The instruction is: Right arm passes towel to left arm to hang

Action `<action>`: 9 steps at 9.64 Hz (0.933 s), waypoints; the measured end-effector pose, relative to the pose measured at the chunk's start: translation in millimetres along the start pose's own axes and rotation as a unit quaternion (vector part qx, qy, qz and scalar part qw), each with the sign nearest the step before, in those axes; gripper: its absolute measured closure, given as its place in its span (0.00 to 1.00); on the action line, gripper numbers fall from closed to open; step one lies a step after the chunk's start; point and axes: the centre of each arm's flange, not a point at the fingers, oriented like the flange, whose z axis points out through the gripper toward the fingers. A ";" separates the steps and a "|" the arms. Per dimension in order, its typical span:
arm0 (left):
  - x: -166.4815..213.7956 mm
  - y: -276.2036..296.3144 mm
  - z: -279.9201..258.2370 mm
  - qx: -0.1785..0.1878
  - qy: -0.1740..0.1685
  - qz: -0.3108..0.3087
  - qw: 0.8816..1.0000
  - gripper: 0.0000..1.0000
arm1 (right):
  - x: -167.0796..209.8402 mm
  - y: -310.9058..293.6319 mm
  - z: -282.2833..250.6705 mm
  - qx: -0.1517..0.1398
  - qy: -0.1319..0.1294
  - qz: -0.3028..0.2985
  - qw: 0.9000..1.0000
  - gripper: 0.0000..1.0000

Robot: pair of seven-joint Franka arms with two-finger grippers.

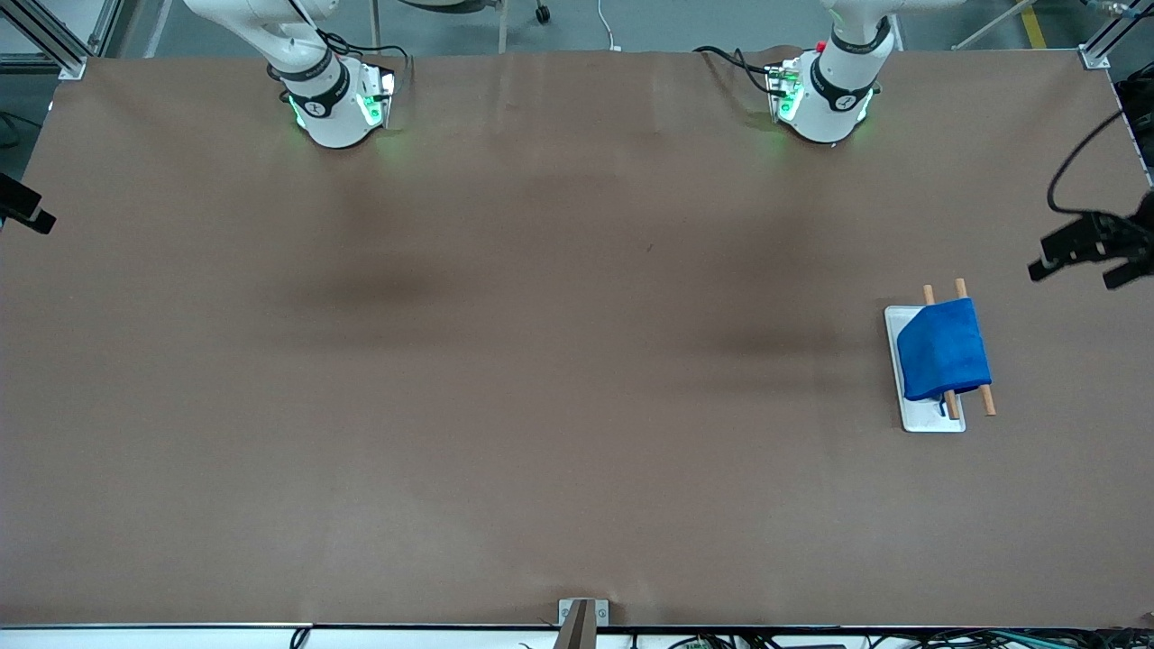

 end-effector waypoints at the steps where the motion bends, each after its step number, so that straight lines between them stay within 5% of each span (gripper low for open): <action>1: -12.9 7.0 -16.7 -0.002 0.001 -0.012 1.000 0.00 | 0.3 -1.7 1.7 -0.001 -0.003 0.012 1.000 0.00; 3: -30.8 9.0 -38.8 0.010 -0.001 -0.067 0.998 0.00 | -0.8 -3.4 3.8 -0.002 -0.011 0.010 1.000 0.00; 9: -16.5 6.8 -54.8 0.052 -0.006 -0.016 0.998 0.01 | -1.4 -5.4 4.6 -0.002 -0.014 0.003 1.000 0.00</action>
